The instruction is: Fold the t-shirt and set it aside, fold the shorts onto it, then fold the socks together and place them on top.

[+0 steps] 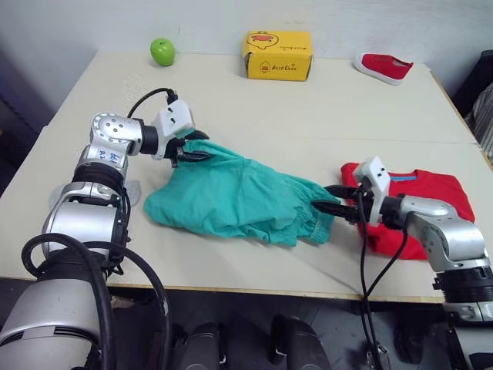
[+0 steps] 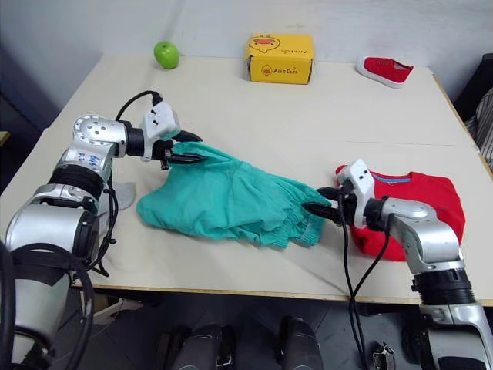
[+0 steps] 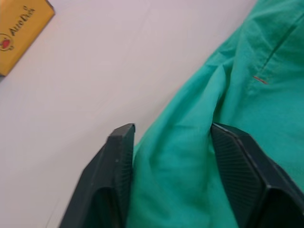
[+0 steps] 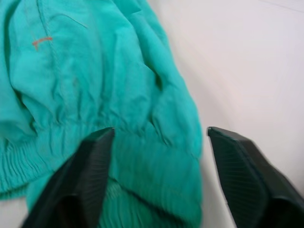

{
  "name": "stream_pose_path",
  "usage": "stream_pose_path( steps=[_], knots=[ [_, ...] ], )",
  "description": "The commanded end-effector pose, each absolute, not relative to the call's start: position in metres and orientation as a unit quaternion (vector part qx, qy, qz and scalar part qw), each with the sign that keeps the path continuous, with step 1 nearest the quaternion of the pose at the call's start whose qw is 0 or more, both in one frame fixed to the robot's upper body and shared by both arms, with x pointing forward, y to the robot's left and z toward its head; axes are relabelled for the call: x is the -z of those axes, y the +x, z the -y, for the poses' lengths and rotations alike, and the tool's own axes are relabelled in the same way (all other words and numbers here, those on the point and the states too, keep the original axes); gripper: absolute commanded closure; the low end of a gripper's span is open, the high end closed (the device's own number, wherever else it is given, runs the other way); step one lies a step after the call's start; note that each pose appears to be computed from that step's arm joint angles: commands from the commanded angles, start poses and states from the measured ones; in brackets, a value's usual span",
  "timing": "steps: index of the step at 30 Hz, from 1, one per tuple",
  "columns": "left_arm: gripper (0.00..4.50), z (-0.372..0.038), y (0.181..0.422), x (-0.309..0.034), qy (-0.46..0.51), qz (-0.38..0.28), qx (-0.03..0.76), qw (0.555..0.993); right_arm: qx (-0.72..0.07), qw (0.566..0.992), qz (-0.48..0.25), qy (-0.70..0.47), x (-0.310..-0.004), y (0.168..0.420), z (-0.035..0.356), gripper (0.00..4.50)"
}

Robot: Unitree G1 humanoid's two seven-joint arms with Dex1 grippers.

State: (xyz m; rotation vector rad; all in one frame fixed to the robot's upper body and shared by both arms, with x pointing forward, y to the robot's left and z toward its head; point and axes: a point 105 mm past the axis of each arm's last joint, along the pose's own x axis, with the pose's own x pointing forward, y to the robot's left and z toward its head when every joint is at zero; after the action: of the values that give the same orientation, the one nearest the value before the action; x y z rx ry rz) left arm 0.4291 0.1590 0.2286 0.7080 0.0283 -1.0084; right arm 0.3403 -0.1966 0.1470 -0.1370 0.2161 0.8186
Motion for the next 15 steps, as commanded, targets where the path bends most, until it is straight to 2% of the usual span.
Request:
stream_pose_path(
  steps=[1, 5, 7, 8, 10, 12, 13, 15],
  knots=[
    [1.28, -0.179, 0.437, -0.252, 0.302, 0.024, 0.407, 0.862, -0.368, 0.925, -0.023, -0.095, -0.182, 0.337, 0.214, 0.04],
    [1.28, -0.198, 0.435, -0.265, 0.241, 0.055, 0.382, 0.891, -0.428, 0.896, 0.063, -0.102, -0.204, 0.31, 0.193, 0.04],
    [1.28, -0.202, 0.433, -0.267, 0.238, 0.062, 0.381, 0.892, -0.45, 0.884, 0.081, -0.095, -0.208, 0.301, 0.181, 0.04],
    [1.11, -0.202, 0.426, -0.271, 0.242, 0.084, 0.399, 0.88, -0.48, 0.868, 0.083, -0.097, -0.203, 0.29, 0.164, 0.0],
    [0.74, -0.199, 0.411, -0.271, 0.266, 0.113, 0.448, 0.846, -0.514, 0.846, 0.089, -0.111, -0.19, 0.274, 0.135, 0.4],
    [0.15, -0.197, 0.396, -0.259, 0.282, 0.117, 0.496, 0.813, -0.512, 0.846, 0.1, -0.109, -0.181, 0.268, 0.114, 0.93],
    [0.0, -0.196, 0.39, -0.252, 0.285, 0.115, 0.512, 0.802, -0.514, 0.845, 0.105, -0.107, -0.178, 0.266, 0.107, 1.25],
    [0.22, -0.196, 0.377, -0.235, 0.29, 0.112, 0.534, 0.787, -0.515, 0.844, 0.105, -0.106, -0.168, 0.261, 0.093, 1.95]
  ],
)
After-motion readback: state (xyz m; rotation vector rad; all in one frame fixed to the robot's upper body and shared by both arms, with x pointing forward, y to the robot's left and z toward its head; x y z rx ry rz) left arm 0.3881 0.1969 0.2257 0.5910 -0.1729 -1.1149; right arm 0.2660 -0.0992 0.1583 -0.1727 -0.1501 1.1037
